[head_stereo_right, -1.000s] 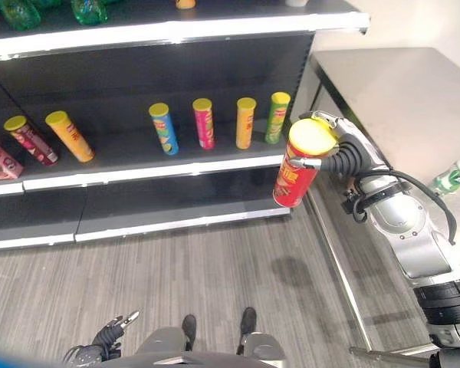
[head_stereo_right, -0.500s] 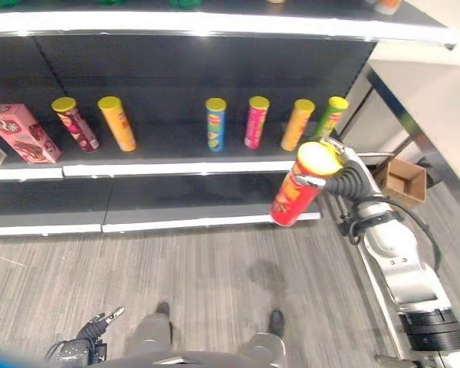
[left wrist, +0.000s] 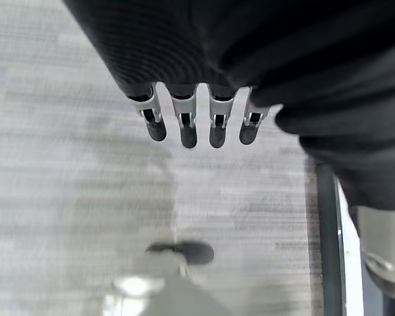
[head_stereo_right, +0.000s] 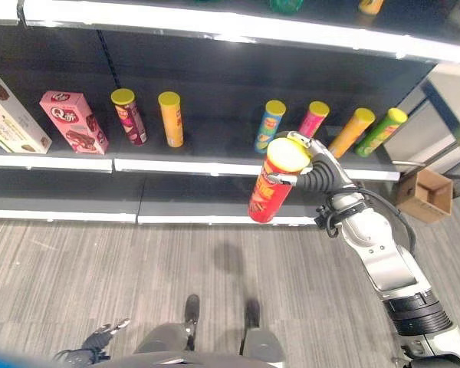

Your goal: Put the goods on the table back onto the shelves and tidy them up.

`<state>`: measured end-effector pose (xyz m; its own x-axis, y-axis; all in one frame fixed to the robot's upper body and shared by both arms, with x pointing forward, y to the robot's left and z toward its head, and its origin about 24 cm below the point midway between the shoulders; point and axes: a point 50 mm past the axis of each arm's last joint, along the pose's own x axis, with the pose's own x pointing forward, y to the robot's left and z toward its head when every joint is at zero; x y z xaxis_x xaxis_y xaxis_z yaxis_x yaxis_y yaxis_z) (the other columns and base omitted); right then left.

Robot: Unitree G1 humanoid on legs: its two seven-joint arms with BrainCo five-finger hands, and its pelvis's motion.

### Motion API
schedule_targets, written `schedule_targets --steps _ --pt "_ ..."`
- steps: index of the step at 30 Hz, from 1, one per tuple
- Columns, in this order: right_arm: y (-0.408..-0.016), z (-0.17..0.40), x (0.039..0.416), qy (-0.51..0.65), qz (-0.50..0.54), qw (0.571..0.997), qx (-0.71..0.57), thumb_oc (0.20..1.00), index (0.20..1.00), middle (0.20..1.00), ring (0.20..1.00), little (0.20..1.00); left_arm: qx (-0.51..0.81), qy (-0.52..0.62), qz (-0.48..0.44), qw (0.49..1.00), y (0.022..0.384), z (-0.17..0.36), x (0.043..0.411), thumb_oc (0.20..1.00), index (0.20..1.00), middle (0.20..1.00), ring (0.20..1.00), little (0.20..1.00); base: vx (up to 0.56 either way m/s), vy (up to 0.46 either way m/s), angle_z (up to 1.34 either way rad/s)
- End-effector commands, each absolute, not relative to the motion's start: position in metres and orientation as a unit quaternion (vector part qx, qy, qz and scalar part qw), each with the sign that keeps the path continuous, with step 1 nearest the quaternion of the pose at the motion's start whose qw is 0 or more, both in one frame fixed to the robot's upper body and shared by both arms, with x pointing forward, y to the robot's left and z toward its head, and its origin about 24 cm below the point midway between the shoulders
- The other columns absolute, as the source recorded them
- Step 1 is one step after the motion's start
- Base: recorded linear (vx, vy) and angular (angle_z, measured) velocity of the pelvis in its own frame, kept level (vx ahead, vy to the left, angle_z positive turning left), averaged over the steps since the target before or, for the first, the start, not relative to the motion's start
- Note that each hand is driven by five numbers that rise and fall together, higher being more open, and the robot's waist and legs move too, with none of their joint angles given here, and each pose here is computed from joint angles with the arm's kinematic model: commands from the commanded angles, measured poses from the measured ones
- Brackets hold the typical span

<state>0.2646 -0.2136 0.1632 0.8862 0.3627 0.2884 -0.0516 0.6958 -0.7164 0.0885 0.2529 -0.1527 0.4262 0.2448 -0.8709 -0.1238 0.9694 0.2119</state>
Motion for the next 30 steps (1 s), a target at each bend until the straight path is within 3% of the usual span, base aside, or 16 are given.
schedule_targets --steps 1,12,24,30 --pt "-0.213 0.202 0.273 -0.283 0.092 0.884 -0.362 0.200 0.200 0.200 0.200 0.200 0.078 0.492 0.126 0.858 0.276 -0.139 0.105 1.000 1.000 1.000 1.000 1.000 0.12 -0.104 0.72" --pt "-0.212 0.203 0.285 -0.281 0.066 0.879 -0.379 0.200 0.200 0.200 0.200 0.200 0.067 0.510 0.126 0.848 0.267 -0.146 0.088 1.000 1.000 1.000 1.000 1.000 0.14 -0.171 0.53" --pt "-0.206 0.221 0.331 -0.316 -0.091 0.847 -0.418 0.200 0.200 0.200 0.200 0.200 0.083 0.496 0.095 0.859 0.246 -0.148 0.100 1.000 1.000 1.000 1.000 1.000 0.07 -0.112 0.29" --pt "-0.232 0.250 0.361 -0.307 -0.225 0.817 -0.434 0.200 0.200 0.200 0.200 0.200 0.092 0.459 0.074 0.880 0.234 -0.142 0.120 1.000 1.000 1.000 1.000 1.000 -0.01 -0.057 0.31"
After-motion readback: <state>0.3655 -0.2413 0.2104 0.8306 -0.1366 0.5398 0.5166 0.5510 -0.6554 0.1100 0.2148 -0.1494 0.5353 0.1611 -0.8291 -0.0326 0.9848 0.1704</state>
